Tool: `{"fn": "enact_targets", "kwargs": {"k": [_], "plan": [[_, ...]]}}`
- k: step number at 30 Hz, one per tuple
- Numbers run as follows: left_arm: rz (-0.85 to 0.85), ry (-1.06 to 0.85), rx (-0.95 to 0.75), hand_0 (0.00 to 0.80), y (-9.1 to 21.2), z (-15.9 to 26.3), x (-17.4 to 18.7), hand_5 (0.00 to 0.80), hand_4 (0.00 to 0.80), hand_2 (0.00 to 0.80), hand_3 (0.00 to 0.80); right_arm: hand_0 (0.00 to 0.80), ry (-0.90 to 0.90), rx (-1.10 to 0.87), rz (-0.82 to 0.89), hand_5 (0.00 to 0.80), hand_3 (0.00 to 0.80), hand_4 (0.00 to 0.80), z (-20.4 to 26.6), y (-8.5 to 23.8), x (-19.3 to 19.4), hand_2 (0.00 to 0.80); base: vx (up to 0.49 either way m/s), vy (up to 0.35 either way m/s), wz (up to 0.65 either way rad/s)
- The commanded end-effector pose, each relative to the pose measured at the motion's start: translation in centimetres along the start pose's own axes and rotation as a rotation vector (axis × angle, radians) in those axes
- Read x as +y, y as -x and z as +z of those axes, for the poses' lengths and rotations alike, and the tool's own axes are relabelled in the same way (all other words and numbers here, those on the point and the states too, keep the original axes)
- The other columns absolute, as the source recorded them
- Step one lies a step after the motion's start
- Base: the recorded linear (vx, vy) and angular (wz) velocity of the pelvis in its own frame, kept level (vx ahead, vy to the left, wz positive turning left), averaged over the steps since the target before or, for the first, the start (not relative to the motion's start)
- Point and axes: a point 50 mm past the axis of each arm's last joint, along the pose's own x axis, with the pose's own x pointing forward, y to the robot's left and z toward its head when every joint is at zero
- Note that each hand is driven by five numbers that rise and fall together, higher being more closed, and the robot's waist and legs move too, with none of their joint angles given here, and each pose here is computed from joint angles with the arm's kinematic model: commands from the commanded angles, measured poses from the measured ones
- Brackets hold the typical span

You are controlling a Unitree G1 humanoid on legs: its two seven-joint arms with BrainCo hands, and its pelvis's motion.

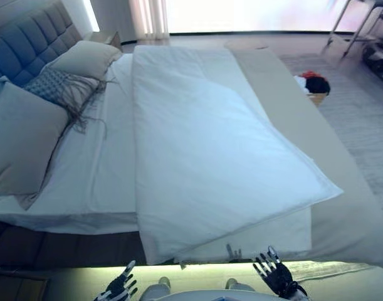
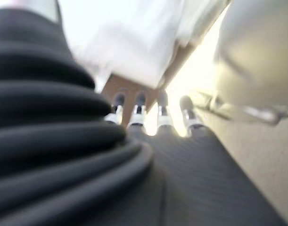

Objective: Make the bed neatly

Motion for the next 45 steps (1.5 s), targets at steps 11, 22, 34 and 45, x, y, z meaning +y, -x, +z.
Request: {"fn": "enact_targets", "kwargs": {"k": [11,22,34,45], "plan": [[-0.412,-0.014,-0.336,0.000,-1.4,9.6,-9.5,0.000,0.000,0.000,0.000,0.000,-0.095,-0.305,0.060,0.000,0.000,0.000,10.4,-3.2,8.9,0.000,-0.134,-0.079,0.05],[-0.529,0.016,-0.525,0.000,0.0,15.0,-13.2,0.000,0.000,0.000,0.000,0.000,-0.124,-0.526,0.081,0.000,0.000,0.000,19.7,-1.4,13.5,0.000,-0.115,-0.065,0.03],[-0.631,0.127,-0.638,0.000,1.8,16.9,-14.3,0.000,0.000,0.000,0.000,0.000,-0.096,-0.760,0.331,0.000,0.000,0.000,27.6,3.0,20.1,0.000,-0.029,-0.022,0.04],[-0.620,0.180,-0.639,0.000,1.9,15.2,-11.9,0.000,0.000,0.000,0.000,0.000,0.073,-0.886,0.451,0.000,0.000,0.000,32.8,8.3,26.1,0.000,0.037,-0.011,0.03]]}}
